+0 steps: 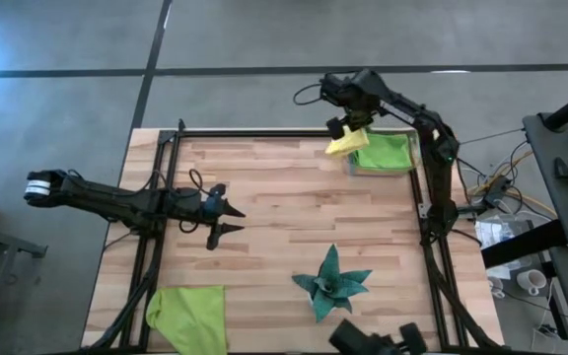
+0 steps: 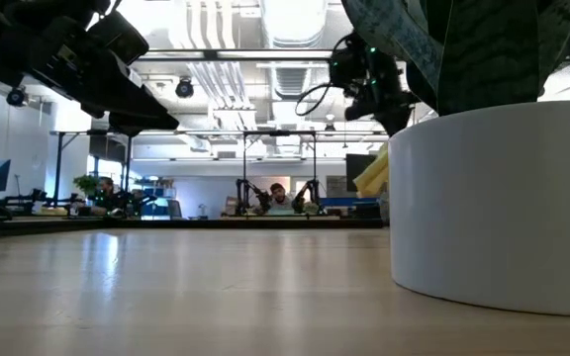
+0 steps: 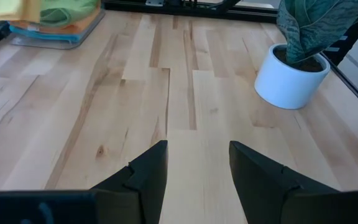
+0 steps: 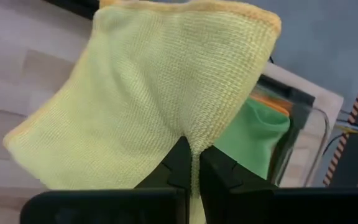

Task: Fold microfiber towels
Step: Put the yellow microfiber cloth into the transparent bin

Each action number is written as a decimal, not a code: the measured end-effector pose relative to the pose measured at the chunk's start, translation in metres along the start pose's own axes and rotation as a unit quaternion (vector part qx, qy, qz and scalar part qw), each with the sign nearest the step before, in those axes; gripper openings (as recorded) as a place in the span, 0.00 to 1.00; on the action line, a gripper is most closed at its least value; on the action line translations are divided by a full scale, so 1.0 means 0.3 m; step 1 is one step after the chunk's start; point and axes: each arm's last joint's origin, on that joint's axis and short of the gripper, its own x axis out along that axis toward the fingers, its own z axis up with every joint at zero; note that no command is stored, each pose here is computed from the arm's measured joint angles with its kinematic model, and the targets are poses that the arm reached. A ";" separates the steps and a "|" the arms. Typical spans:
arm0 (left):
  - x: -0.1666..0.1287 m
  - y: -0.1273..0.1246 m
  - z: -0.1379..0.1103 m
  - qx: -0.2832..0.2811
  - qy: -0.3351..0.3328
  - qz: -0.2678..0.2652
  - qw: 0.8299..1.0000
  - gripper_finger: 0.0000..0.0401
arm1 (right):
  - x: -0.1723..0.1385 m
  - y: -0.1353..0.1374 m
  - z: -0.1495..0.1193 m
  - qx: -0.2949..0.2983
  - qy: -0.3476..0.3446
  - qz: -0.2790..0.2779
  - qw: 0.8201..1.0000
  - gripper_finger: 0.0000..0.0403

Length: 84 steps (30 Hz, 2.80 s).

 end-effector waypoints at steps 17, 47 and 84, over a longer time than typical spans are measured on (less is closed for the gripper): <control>0.000 0.000 0.000 -0.003 -0.001 0.000 1.000 0.39 | 0.276 -0.171 -0.167 0.035 0.053 -0.039 0.997 0.03; 0.000 -0.001 0.006 -0.016 -0.009 -0.001 1.000 0.39 | 0.309 -0.290 -0.224 0.050 0.011 -0.126 0.991 0.37; 0.000 -0.001 0.012 -0.012 -0.016 -0.002 1.000 0.39 | 0.325 -0.287 -0.184 0.089 -0.043 -0.135 0.986 0.04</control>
